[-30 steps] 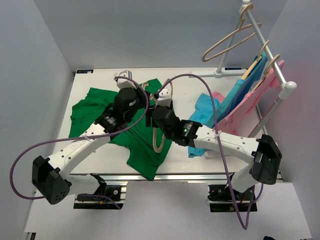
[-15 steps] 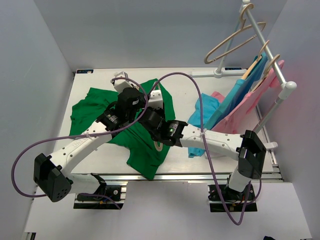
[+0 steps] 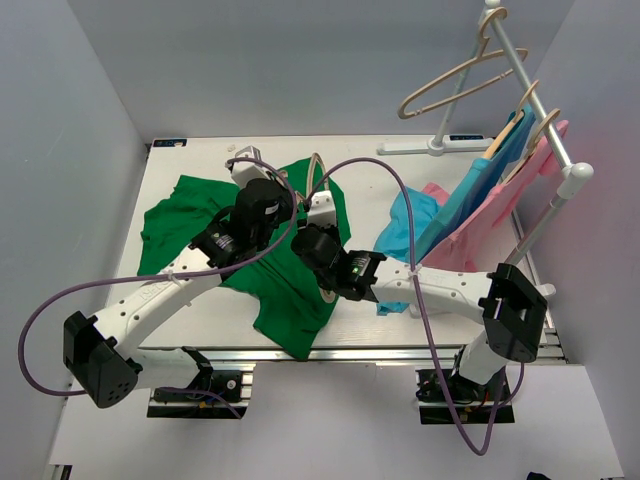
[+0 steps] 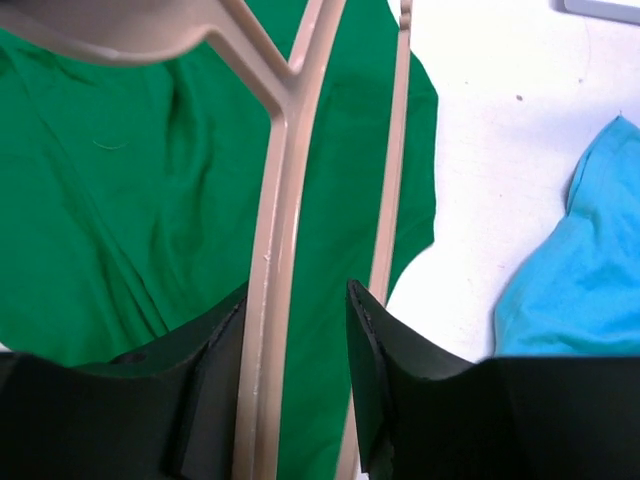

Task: Place the t-shirt on the hanger
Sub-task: Pick up the hanger from the clothesline.

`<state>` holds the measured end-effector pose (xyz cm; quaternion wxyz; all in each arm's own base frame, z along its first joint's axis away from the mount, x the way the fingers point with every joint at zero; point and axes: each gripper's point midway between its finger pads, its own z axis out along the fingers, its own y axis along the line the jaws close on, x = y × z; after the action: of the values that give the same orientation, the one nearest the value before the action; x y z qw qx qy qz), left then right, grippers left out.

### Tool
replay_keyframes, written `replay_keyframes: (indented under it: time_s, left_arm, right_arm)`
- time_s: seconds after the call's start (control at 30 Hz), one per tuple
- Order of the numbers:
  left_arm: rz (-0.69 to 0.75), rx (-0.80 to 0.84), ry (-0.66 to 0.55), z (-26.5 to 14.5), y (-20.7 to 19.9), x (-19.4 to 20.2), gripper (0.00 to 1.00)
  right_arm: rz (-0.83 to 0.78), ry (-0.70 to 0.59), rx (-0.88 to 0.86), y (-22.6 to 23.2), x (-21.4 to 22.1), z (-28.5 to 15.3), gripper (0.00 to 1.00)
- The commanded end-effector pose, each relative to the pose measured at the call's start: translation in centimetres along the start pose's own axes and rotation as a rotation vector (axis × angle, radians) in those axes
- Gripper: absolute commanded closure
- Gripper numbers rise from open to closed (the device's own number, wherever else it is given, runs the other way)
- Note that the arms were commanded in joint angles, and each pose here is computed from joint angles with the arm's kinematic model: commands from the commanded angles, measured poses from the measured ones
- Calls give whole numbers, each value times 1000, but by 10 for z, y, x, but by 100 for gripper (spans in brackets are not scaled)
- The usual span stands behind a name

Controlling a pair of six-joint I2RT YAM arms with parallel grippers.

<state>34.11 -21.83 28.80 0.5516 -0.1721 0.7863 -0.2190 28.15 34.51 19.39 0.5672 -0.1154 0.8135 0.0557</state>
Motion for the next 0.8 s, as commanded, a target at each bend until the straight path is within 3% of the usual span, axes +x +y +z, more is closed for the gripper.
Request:
replay_keyframes:
  time_s: [0.0,0.03,0.17,0.27,0.3,0.33,0.5,0.77]
  left_arm:
    - [-52,81,-39,-16,-23,-29,100]
    - [-47,83,-28,-15,-24,-26,100]
    - [-50,71,-11,-14,-21,-21,100]
    - [-51,66,-16,-14,-20,-22,99]
    - [-51,69,-15,-14,-21,-22,86]
    - [-45,84,-18,-15,-23,-23,80]
    - [10,119,-3,-25,-22,-22,4]
    - [103,190,99,-57,-1,3,2]
  right_arm:
    - [66,-106,-19,2,-37,-4,58]
    - [56,-119,-16,1,-40,-4,62]
    - [69,-142,39,-4,-52,-2,100]
    - [64,-138,42,-6,-52,-4,100]
    - [59,-134,36,-6,-49,-4,100]
    - [61,-134,31,-6,-50,-5,100]
    - [58,-125,21,-21,-52,-16,100]
    - [112,-80,-143,-53,-52,-39,100]
